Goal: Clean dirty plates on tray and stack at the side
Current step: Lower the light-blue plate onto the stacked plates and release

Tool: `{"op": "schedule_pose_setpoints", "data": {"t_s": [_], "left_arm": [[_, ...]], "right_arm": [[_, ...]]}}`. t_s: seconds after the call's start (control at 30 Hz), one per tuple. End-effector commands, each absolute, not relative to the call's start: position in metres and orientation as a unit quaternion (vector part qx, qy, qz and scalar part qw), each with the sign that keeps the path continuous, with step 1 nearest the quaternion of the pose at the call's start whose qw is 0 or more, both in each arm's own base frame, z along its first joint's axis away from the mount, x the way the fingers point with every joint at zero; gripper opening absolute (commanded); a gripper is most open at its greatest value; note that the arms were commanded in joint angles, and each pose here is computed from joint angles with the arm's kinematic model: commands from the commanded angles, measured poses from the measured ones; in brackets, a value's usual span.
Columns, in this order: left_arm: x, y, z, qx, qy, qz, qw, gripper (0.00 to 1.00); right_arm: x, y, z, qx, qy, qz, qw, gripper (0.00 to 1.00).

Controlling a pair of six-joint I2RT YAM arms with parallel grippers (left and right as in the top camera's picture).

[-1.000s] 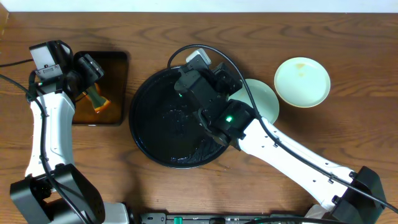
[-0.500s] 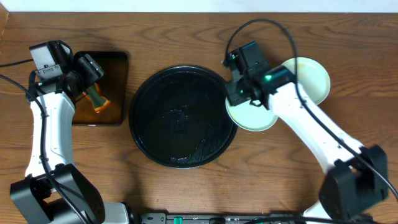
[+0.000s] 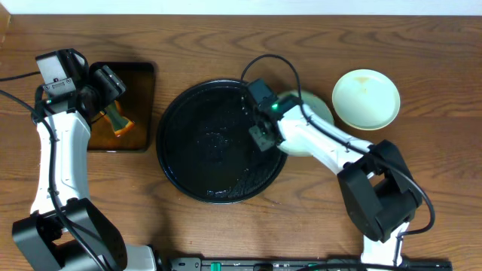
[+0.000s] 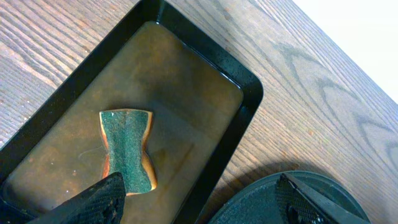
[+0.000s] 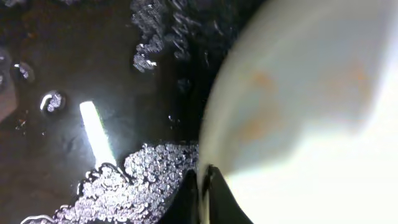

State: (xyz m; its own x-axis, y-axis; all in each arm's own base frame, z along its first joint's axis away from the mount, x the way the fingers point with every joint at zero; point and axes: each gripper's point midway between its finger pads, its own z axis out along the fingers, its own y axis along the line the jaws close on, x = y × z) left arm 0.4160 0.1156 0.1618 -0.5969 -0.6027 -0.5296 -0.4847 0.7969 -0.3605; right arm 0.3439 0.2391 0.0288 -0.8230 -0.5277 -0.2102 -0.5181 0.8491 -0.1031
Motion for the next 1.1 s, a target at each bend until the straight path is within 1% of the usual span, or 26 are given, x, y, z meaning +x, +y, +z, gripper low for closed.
{"op": "schedule_pose_setpoints", "data": {"t_s": [0.0, 0.07, 0.2, 0.33, 0.43, 0.5, 0.6, 0.63, 0.77, 0.83, 0.93, 1.07], "left_arm": [[0.416, 0.118, 0.162, -0.306, 0.889, -0.087, 0.329, 0.78], [0.416, 0.118, 0.162, -0.305, 0.889, -0.087, 0.329, 0.78], [0.416, 0.118, 0.162, -0.306, 0.889, -0.087, 0.329, 0.78], [0.416, 0.118, 0.162, -0.306, 0.889, -0.087, 0.329, 0.78], [0.416, 0.118, 0.162, -0.305, 0.889, -0.087, 0.329, 0.78], [0.416, 0.118, 0.162, -0.305, 0.889, -0.087, 0.329, 0.78], [0.416, 0.118, 0.162, -0.306, 0.889, -0.087, 0.329, 0.78], [0.416, 0.118, 0.162, -0.306, 0.889, -0.087, 0.329, 0.78], [0.416, 0.118, 0.162, -0.306, 0.889, -0.087, 0.329, 0.78], [0.416, 0.118, 0.162, -0.305, 0.889, -0.087, 0.329, 0.78], [0.416, 0.118, 0.162, -0.306, 0.889, -0.087, 0.329, 0.78], [0.416, 0.118, 0.162, -0.306, 0.889, -0.087, 0.329, 0.78]], "right_arm": [[0.349, 0.242, 0.036, -0.272, 0.950, -0.054, 0.140, 0.01], [0.350, 0.244, 0.039, -0.268, 0.949, -0.066, 0.151, 0.01], [0.357, 0.254, 0.060, -0.250, 0.947, -0.087, 0.183, 0.01], [0.382, 0.240, 0.096, -0.215, 0.940, -0.139, 0.225, 0.01], [0.400, 0.226, 0.118, -0.181, 0.940, -0.151, 0.245, 0.01], [0.419, 0.200, 0.131, -0.124, 0.949, -0.148, 0.249, 0.01], [0.432, 0.167, 0.128, -0.075, 0.964, -0.121, 0.227, 0.01], [0.437, 0.143, 0.122, -0.038, 0.973, -0.100, 0.204, 0.01], [0.446, 0.076, 0.109, 0.045, 0.985, -0.049, 0.158, 0.01], [0.448, 0.062, 0.106, 0.047, 0.987, -0.026, 0.151, 0.01], [0.451, 0.046, 0.101, 0.064, 0.987, -0.021, 0.149, 0.01], [0.457, 0.042, 0.101, 0.066, 0.985, -0.020, 0.159, 0.02]]}}
